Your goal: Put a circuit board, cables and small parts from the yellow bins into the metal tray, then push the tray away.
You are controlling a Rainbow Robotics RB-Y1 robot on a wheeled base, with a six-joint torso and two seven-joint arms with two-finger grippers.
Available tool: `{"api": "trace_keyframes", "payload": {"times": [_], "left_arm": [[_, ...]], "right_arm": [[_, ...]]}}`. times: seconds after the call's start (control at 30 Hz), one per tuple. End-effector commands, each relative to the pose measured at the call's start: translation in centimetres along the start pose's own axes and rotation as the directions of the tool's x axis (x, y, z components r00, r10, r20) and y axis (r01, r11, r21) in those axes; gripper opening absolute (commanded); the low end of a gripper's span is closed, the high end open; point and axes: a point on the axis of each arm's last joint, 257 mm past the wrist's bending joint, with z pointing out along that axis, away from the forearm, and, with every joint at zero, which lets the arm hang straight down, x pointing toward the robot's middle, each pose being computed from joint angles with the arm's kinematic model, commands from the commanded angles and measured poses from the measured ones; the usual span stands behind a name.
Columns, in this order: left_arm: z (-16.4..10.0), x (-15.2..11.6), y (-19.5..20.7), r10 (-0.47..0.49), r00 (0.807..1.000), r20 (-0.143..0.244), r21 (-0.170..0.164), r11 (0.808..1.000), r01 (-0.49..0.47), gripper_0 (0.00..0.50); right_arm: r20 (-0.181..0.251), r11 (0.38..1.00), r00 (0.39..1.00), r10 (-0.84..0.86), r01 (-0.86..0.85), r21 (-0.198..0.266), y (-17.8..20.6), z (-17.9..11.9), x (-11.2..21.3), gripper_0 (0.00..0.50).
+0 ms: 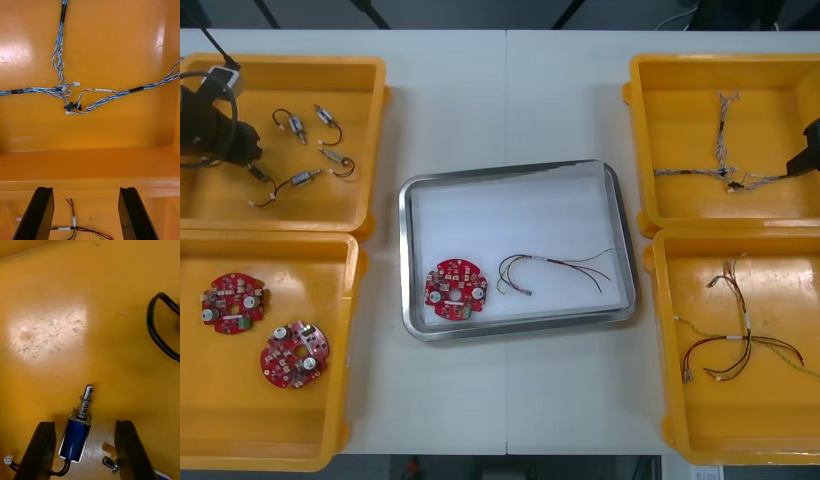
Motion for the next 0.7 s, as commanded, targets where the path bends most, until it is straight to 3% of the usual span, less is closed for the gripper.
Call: {"api": "trace_keyframes", "payload": {"times": [0.03,0.1,0.43,0.57,0.7], "left_arm": [[0.0,-0.7,-0.5,0.071,0.997,0.007,0.001,0.997,-0.071,0.039],[0.1,-0.6,-0.6,0.073,0.997,0.003,0.003,0.997,-0.073,0.000],[0.5,0.0,-1.2,0.052,0.999,0.005,0.025,0.998,-0.052,0.000],[0.1,-1.0,-1.8,0.044,0.999,0.028,0.042,0.998,-0.045,0.000],[-2.1,-2.8,-1.2,0.034,0.999,0.037,0.063,0.997,-0.036,0.000]], "right_arm": [[0.076,0.998,0.997,-0.016,0.012,0.055,-2.8,-2.5,-2.2,0.500],[0.085,0.998,0.996,-0.022,0.017,0.053,-2.7,-2.5,-2.4,0.500],[0.106,0.999,0.994,0.012,-0.016,0.034,-2.7,-2.0,-3.7,0.500],[0.102,0.997,0.994,0.034,-0.042,0.068,-3.3,-1.2,-4.6,0.500],[0.092,0.992,0.993,0.072,-0.081,0.097,-3.8,-0.3,-5.8,0.500]]}}
